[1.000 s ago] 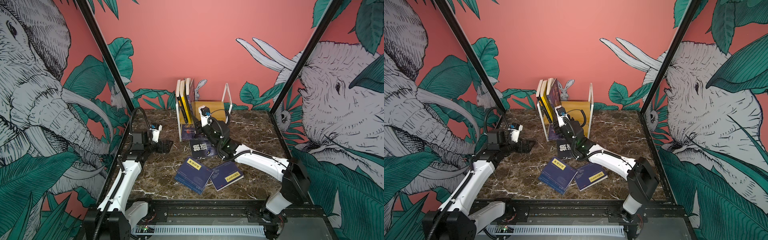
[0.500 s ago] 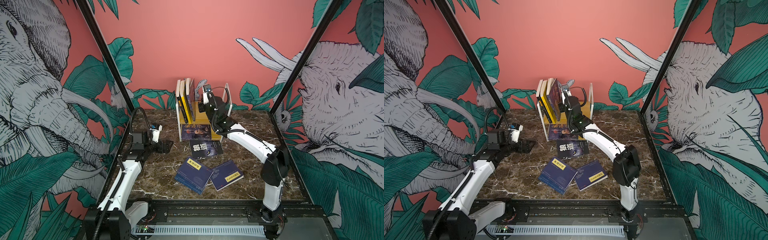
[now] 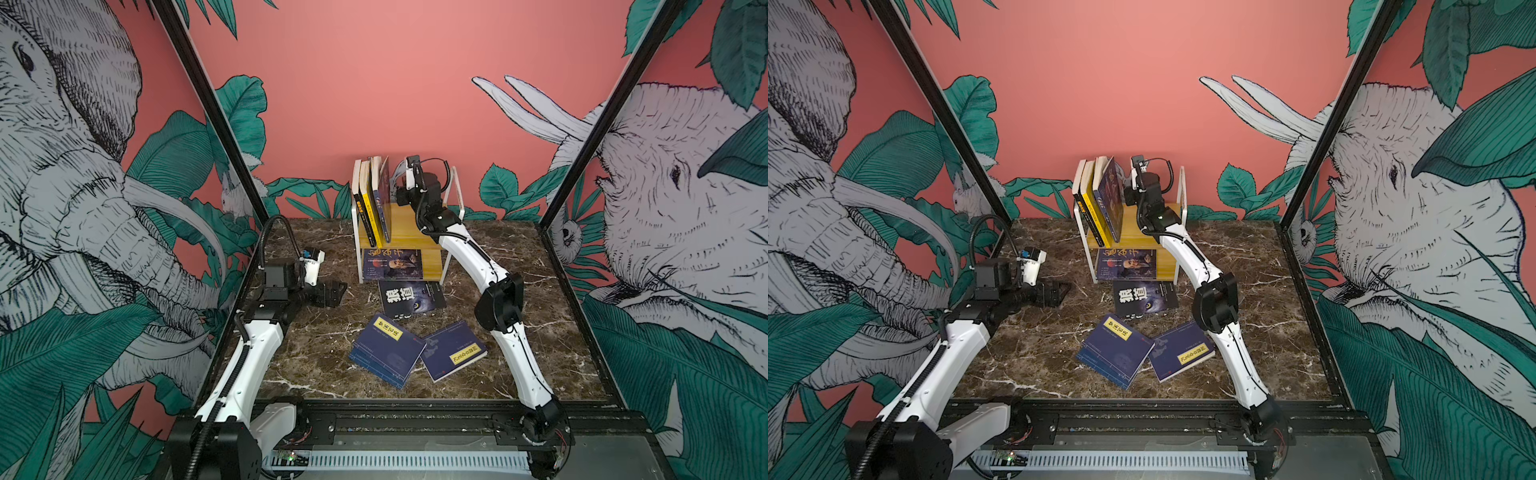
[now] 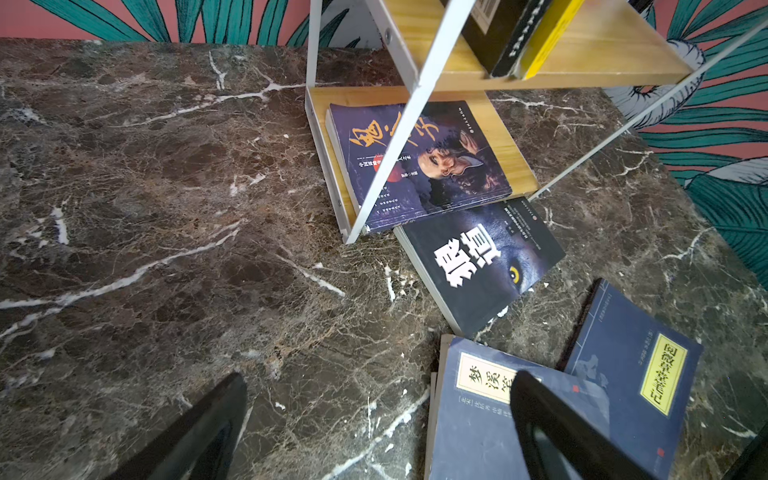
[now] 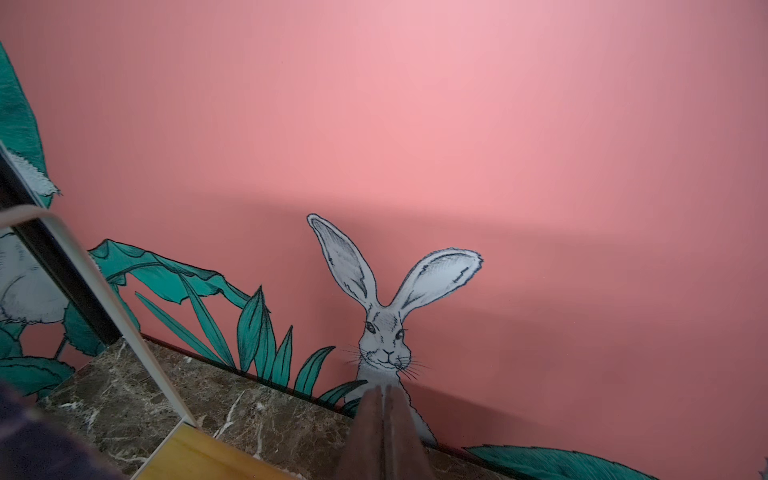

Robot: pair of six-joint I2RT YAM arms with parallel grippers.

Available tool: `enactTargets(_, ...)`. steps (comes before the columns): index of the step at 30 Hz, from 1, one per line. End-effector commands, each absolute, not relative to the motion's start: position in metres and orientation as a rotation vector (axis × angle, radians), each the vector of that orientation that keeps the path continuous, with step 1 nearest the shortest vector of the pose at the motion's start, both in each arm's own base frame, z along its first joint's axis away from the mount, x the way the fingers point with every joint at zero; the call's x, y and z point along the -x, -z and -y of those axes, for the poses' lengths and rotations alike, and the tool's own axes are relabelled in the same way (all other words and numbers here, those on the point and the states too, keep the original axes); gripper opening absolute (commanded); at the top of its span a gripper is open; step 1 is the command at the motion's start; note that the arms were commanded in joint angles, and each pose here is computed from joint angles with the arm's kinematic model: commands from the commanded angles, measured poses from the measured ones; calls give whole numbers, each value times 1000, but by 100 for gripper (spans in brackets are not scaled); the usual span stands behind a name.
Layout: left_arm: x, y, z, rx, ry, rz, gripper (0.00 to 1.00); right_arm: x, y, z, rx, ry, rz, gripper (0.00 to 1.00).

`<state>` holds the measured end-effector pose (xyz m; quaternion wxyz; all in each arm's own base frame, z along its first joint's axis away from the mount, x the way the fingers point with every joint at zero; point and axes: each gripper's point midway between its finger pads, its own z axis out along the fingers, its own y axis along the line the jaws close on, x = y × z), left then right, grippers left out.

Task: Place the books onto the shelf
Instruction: 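Set the dark blue book upright beside the yellow book with the right gripper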

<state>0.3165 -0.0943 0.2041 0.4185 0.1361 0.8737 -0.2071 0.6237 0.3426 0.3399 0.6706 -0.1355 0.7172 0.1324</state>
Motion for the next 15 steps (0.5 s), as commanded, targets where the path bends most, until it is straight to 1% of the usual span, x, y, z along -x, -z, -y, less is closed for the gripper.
enactTargets(1,-316,-218,97,-391,528,-2158,99,-616,-377,-353,320,-425,-1496,6)
enactTargets(4,-313,-230,104,-466,542,-2139,99,-616,-373,-359,326,-457,-1489,6)
enactTargets(7,-315,-242,107,-467,555,-2131,99,-610,-372,-367,320,-490,-1485,6)
enactTargets(15,-317,-239,106,-430,573,-2147,99,-590,-369,-392,357,-483,-1474,8)
